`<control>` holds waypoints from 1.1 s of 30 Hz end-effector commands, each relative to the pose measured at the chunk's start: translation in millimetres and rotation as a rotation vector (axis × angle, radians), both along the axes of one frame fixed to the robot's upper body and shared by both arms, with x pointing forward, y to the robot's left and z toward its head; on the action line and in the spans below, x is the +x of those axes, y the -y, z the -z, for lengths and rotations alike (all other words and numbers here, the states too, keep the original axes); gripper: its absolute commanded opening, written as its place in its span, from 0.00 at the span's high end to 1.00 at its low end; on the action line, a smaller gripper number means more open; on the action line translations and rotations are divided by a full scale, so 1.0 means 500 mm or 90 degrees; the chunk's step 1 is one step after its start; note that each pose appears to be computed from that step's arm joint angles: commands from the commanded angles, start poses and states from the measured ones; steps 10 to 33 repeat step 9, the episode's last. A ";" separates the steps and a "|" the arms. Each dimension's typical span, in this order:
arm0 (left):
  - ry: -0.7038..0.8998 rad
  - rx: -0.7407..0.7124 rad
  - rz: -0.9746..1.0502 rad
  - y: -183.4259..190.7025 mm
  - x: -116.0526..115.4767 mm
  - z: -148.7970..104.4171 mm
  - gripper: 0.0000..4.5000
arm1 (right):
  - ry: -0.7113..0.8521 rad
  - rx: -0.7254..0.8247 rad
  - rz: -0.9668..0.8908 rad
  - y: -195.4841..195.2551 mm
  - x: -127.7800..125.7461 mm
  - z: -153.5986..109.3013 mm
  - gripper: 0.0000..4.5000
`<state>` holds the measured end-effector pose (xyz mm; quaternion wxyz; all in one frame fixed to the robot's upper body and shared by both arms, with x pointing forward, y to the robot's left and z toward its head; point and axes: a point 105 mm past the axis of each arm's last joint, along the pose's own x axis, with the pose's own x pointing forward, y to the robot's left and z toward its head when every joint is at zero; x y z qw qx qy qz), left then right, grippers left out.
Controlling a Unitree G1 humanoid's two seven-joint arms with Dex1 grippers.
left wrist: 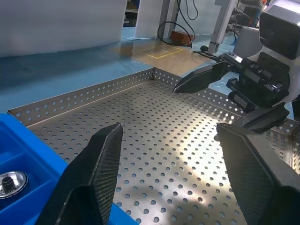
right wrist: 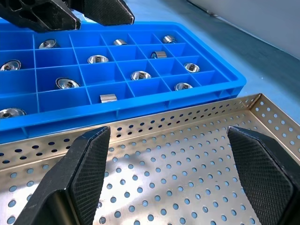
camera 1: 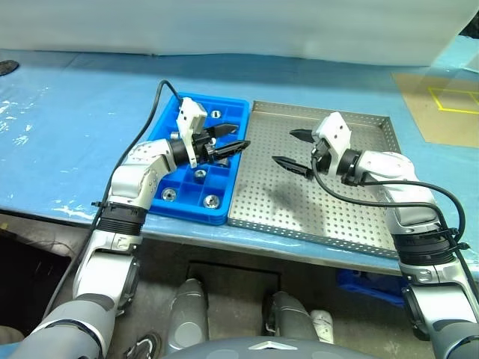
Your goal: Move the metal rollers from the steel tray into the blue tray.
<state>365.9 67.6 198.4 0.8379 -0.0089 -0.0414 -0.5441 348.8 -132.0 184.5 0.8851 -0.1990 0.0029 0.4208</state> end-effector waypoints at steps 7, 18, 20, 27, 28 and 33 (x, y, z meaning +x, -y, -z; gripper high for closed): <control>0.035 -0.001 -0.009 -0.009 0.001 -0.016 0.26 | 0.046 0.000 -0.009 -0.005 0.000 -0.038 0.09; 0.037 0.004 -0.013 -0.010 0.003 -0.013 0.26 | 0.048 -0.002 -0.008 -0.005 0.002 -0.038 0.09; 0.037 0.004 -0.013 -0.010 0.003 -0.013 0.26 | 0.048 -0.002 -0.008 -0.005 0.002 -0.038 0.09; 0.037 0.004 -0.013 -0.010 0.003 -0.013 0.26 | 0.048 -0.002 -0.008 -0.005 0.002 -0.038 0.09; 0.037 0.004 -0.013 -0.010 0.003 -0.013 0.26 | 0.048 -0.002 -0.008 -0.005 0.002 -0.038 0.09; 0.037 0.004 -0.013 -0.010 0.003 -0.013 0.26 | 0.048 -0.002 -0.008 -0.005 0.002 -0.038 0.09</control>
